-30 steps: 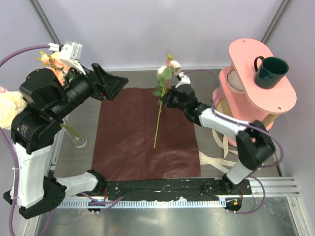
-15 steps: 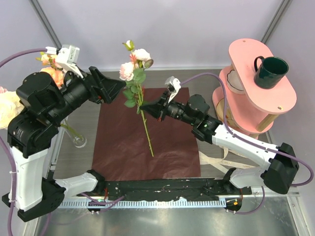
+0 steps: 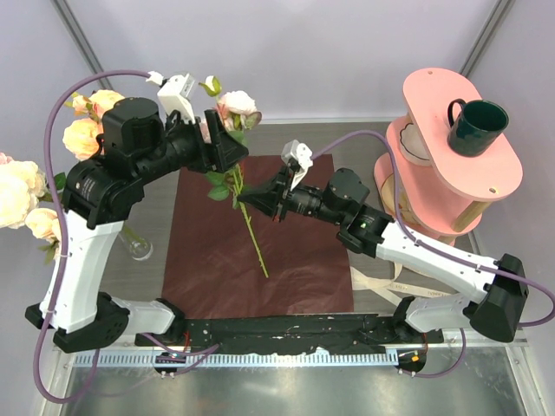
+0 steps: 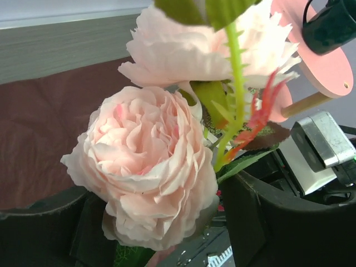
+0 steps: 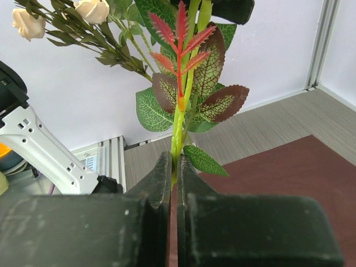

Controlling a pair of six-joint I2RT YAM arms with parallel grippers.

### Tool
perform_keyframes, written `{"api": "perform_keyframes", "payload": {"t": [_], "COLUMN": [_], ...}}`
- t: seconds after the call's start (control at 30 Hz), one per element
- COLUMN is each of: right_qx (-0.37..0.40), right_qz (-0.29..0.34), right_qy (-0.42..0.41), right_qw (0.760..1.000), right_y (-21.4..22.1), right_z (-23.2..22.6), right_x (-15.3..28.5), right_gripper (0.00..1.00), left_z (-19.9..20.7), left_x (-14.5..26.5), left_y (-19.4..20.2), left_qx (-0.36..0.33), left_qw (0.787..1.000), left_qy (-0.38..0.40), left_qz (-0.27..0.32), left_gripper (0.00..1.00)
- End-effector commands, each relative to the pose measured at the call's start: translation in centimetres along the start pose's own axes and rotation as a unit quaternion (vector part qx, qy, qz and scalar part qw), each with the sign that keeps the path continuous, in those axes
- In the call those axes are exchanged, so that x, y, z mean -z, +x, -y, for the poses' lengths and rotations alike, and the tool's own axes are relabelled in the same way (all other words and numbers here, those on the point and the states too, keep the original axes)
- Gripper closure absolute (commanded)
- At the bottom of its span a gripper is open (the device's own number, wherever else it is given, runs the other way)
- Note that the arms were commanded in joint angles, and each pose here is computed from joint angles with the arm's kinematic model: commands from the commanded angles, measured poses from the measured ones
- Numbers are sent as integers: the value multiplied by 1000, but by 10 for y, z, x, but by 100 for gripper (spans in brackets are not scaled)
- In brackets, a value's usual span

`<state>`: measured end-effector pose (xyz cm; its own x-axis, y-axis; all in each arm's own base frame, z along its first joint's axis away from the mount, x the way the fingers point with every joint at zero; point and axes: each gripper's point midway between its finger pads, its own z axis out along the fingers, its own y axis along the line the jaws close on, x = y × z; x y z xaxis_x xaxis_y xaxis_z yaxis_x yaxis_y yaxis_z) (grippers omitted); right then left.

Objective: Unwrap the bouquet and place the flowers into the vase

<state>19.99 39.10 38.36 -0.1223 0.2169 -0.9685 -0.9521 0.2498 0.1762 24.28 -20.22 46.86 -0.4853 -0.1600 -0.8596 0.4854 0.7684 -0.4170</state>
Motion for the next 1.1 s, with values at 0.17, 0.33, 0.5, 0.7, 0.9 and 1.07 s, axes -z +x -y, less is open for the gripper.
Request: {"api": "perform_keyframes", "payload": {"t": [0.17,0.33,0.5,0.7,0.9,1.07], "right_qx": [36,31,1,-31,-37,-43], "right_qz": [56,62,79,120,134,118], "right_qy": [-15,-6,68,262,328,340], "right_qw": [998,998,995,957,935,932], "right_y": [-47,-49,-61,-73,-69,-52], "right_z": [-18,-16,6,64,83,90], "right_x": [7,9,14,58,91,97], "right_gripper": [99,99,39,15,11,11], "left_z": [18,22,19,-3,-17,-37], "left_x": [14,18,46,125,188,220], "left_y": [-13,-15,-35,-75,-83,-82], "left_qx": [7,6,-28,-126,-217,-263], "left_qw": [998,998,995,971,938,916], "left_qy": [44,52,34,-55,-108,-168], "left_qz": [41,43,93,197,247,252], "left_gripper": [61,83,98,100,100,100]}}
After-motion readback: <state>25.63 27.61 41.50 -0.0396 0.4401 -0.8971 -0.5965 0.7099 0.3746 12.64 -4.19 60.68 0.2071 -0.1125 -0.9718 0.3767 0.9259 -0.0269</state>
